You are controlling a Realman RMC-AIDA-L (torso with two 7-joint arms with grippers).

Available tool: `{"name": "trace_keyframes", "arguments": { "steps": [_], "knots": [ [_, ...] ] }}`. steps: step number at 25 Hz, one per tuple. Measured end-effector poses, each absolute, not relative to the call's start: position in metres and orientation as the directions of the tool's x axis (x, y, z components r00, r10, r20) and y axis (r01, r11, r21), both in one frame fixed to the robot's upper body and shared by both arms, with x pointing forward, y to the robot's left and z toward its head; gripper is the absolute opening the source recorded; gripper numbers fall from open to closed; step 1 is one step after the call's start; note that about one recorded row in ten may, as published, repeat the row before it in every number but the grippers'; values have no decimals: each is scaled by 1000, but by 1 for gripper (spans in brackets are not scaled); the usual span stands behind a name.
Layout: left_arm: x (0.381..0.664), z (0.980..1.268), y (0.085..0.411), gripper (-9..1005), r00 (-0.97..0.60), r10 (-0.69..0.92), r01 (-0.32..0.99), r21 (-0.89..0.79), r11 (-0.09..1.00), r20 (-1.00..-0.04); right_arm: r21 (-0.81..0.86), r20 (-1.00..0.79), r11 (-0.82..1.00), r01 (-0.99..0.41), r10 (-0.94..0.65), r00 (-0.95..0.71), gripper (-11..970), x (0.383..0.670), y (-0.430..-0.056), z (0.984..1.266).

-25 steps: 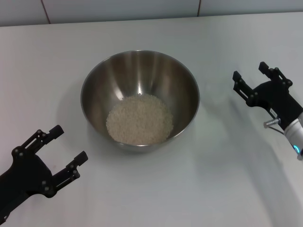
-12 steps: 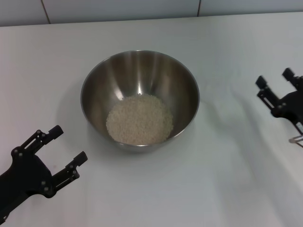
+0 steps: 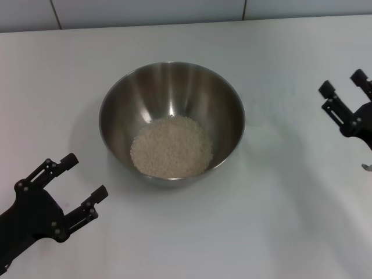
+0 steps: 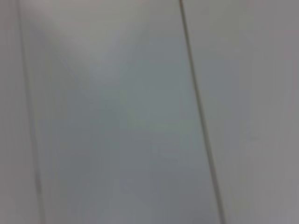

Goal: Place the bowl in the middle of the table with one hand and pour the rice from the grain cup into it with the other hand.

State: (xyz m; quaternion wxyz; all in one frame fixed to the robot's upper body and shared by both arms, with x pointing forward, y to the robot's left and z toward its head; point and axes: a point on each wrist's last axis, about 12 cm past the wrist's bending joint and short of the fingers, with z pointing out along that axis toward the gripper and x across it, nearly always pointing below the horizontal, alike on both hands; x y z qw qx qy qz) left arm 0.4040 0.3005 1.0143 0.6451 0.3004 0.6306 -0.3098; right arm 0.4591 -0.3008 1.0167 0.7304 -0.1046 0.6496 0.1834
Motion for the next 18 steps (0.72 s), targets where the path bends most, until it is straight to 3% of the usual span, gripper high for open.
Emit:
{"name": "trace_keyframes", "arguments": {
  "steps": [5,10,18],
  "knots": [
    [407,1015,301,798,12,-11,783,2,621,-1000,63,-987,812,-580,139,87,745,459,-300,1028],
    [409,1016,301,798,18,-8,787,9,616,-1000,76,-994,604,-794,106,-15,745,461,-306,1042],
    [424,1024,305,798,5,-14,811,-4,585,-1000,57,-998,465,-884,7,-61,745,459,-312,1047]
  ]
}}
